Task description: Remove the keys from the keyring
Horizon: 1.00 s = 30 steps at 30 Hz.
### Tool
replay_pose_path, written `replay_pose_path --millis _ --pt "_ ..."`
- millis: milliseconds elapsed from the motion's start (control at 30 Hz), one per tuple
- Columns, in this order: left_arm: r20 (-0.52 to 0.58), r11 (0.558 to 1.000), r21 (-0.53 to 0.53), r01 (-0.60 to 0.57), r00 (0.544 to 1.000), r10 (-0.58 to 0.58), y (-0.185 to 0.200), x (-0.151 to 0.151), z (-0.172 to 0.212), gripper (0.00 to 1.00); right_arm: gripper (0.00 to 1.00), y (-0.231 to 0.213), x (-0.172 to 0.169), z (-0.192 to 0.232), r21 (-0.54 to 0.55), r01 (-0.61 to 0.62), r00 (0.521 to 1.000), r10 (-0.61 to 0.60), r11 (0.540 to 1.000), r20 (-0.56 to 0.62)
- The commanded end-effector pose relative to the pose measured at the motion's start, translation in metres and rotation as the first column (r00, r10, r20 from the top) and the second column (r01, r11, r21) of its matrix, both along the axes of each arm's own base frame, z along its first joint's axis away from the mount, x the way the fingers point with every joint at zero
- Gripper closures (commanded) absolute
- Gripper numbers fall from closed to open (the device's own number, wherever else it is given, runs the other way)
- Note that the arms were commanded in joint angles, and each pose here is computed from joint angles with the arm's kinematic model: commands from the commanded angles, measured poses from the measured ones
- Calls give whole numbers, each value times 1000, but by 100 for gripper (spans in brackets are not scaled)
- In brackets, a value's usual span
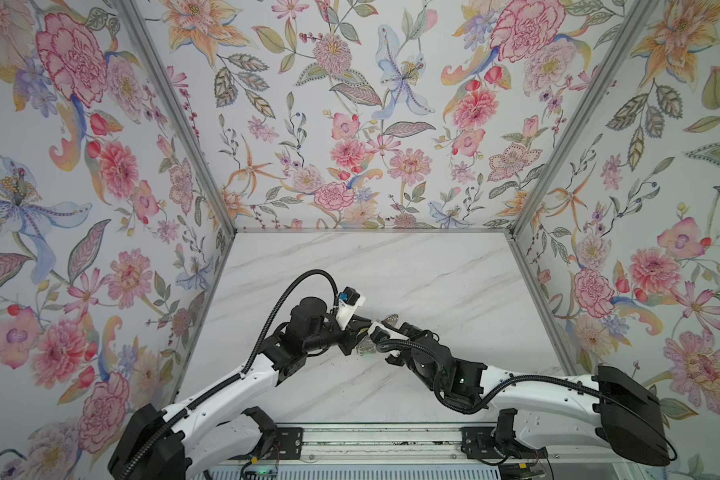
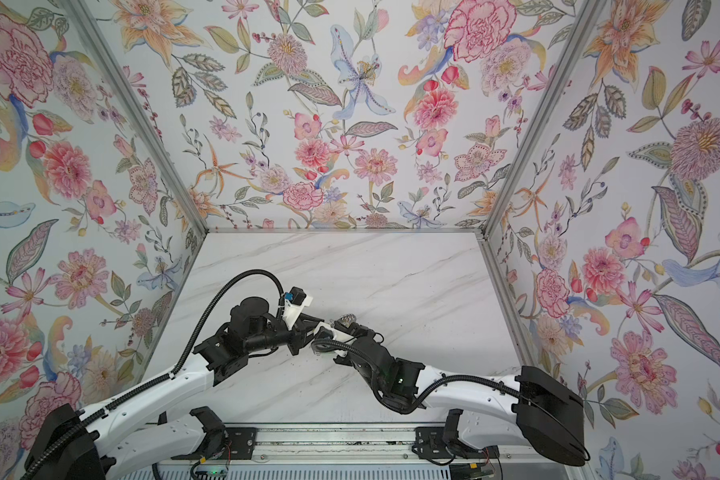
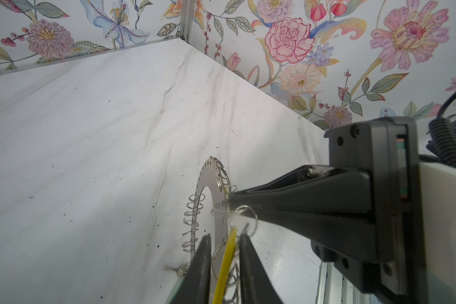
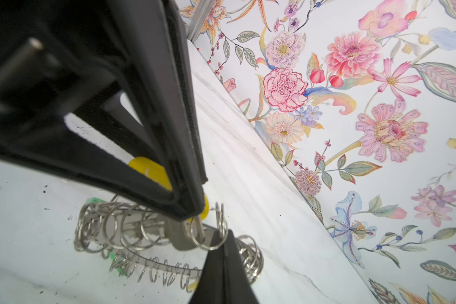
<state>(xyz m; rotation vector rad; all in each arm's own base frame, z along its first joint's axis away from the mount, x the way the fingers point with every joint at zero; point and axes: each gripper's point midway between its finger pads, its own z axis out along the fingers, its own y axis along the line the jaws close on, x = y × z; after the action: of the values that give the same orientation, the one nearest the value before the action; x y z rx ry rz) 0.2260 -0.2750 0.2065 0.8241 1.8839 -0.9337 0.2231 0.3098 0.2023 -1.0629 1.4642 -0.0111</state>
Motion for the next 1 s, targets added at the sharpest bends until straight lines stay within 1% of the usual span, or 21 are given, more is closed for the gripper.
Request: replay_pose_path --millis 0,33,167,300,367,433,467,733,833,967 --pt "9 997 49 -61 998 60 12 2 -10 75 100 -3 1 29 123 7 1000 -10 992 23" --pt "18 996 43 -72 997 71 14 3 -8 73 100 -3 1 30 125 5 1000 -8 992 21" --pt "34 997 18 -81 996 80 14 3 -1 70 100 -3 -1 31 128 -6 1000 3 992 20" --pt "34 997 17 -73 997 72 13 3 1 69 100 -3 0 30 124 -1 1000 -1 992 19" --pt "40 997 13 -73 997 72 14 2 3 65 100 -3 0 31 127 0 1000 -2 992 20" --pt "51 997 5 -79 996 78 15 2 7 58 100 -3 0 32 127 -1 1000 -2 992 22" --pt "55 997 1 -80 995 80 15 2 9 56 100 -4 0 32 128 0 1000 -3 992 23" --pt "124 997 -36 -67 990 71 10 -4 36 56 100 0 1 29 110 -3 1000 0 994 26" --pt "147 999 -10 -51 988 52 3 -8 34 56 100 1 1 30 116 -8 1000 5 993 22" --pt "170 997 71 -39 985 26 -5 -9 22 55 100 3 0 29 131 -21 1000 22 991 -6"
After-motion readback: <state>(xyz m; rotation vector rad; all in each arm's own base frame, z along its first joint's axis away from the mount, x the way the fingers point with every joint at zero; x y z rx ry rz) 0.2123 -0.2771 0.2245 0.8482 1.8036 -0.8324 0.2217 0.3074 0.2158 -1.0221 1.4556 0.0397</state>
